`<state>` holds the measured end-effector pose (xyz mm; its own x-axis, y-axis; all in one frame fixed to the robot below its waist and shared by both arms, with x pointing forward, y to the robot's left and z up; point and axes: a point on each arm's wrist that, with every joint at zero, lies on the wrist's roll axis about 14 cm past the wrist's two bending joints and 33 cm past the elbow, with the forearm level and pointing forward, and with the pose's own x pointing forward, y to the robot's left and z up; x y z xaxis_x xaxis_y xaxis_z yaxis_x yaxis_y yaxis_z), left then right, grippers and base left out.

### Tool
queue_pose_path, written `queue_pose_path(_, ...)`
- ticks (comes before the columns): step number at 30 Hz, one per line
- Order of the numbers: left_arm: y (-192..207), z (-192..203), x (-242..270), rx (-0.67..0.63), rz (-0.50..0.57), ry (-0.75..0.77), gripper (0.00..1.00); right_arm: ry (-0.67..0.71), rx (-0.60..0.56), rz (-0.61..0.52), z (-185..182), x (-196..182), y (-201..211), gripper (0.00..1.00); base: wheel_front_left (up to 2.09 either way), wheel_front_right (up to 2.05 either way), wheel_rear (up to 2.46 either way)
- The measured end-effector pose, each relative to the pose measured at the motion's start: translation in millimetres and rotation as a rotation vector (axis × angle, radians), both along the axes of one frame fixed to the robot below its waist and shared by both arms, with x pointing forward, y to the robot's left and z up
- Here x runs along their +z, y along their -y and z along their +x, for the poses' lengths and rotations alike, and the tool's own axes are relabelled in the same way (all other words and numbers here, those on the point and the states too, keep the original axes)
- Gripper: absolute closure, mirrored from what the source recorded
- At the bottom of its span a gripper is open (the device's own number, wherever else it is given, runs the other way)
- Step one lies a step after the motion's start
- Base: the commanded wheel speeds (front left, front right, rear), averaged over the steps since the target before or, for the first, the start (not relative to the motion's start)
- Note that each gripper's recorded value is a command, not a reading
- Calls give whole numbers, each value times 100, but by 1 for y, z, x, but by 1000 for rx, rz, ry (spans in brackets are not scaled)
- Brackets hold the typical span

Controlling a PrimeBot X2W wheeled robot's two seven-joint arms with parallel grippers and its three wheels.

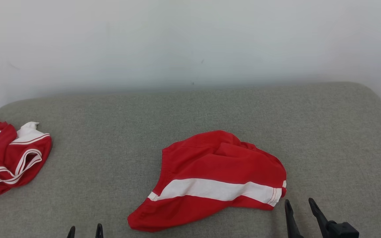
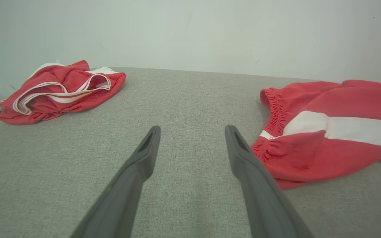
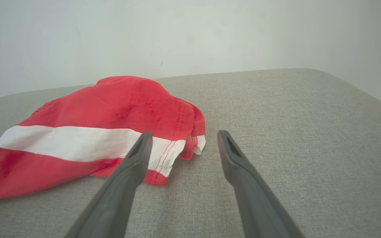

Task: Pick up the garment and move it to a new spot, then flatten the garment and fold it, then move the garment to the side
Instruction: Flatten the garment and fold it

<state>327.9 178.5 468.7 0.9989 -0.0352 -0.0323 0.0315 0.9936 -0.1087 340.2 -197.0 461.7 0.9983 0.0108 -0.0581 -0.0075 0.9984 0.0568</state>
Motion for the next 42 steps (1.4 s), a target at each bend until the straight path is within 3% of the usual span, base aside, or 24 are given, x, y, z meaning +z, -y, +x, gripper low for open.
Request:
queue_pose_path(29,19,12,-9,-72,-18,-28,0,-19,0,9,-1,-5,-1,0,0,0,0)
queue_pose_path(33,32,27,-6,-130,-5,-24,0,-19,13,12,1,-3,-5,0,0,0,0)
queue_pose_path(42,76,69,-23,-335,43,-247,0,1,41,21,9,6,-15,0,0,0,0)
